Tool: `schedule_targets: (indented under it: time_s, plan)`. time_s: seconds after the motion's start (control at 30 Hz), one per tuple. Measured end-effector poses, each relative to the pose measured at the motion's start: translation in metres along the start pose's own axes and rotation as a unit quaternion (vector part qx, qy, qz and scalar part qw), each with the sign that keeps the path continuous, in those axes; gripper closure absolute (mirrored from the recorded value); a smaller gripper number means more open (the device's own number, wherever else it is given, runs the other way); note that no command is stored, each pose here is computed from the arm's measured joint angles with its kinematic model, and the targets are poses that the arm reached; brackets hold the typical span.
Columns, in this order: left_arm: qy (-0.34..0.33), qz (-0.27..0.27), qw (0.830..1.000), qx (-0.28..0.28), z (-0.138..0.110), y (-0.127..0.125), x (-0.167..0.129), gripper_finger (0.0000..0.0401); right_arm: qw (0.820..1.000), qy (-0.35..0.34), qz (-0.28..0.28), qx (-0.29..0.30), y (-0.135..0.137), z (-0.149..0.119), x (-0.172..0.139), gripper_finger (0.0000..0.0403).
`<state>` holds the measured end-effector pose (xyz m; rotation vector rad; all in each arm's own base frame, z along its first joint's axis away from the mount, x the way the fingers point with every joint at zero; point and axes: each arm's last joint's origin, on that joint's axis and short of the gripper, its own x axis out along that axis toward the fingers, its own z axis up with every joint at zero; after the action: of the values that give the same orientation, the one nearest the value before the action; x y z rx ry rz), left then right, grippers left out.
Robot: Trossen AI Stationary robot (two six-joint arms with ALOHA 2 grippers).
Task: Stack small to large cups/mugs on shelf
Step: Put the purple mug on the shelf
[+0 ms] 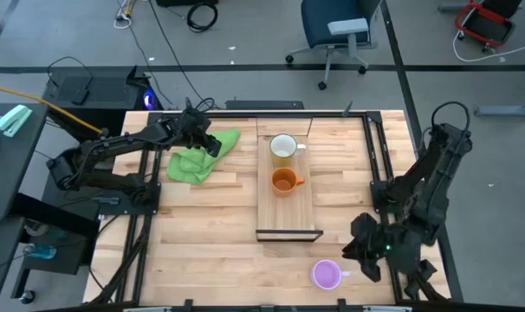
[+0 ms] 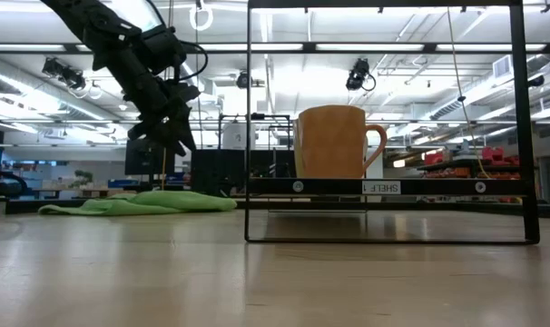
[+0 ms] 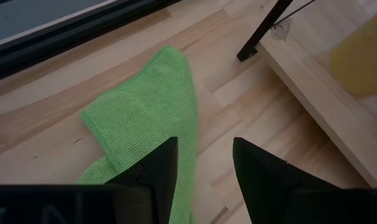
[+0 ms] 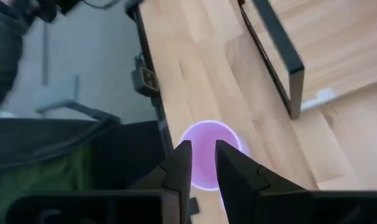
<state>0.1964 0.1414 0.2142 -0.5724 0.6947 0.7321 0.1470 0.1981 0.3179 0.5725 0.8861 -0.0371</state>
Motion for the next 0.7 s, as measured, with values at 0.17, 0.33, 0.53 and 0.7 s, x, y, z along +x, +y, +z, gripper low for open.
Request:
schedule_targets:
  time_s: [0.17,0.33,0.53,0.7]
  plan:
    - [0.0,0.0,1.0,-0.003,0.0,0.0,0.0,0.0239,0.997,0.018,-0.041,-0.056,0.025,-0.003,0.014,0.033]
    - [0.002,0.001,1.0,-0.004,0.0,0.0,0.0,0.0239,0.986,0.07,-0.126,-0.08,0.034,-0.01,0.035,0.033]
    - [0.002,0.001,1.0,-0.004,0.0,0.0,0.0,0.0239,0.975,0.124,-0.172,-0.069,0.035,-0.016,0.06,0.0327]
    - [0.002,0.001,1.0,-0.004,0.0,0.0,0.0,0.0239,0.969,0.15,-0.187,-0.067,0.033,-0.014,0.075,0.0317]
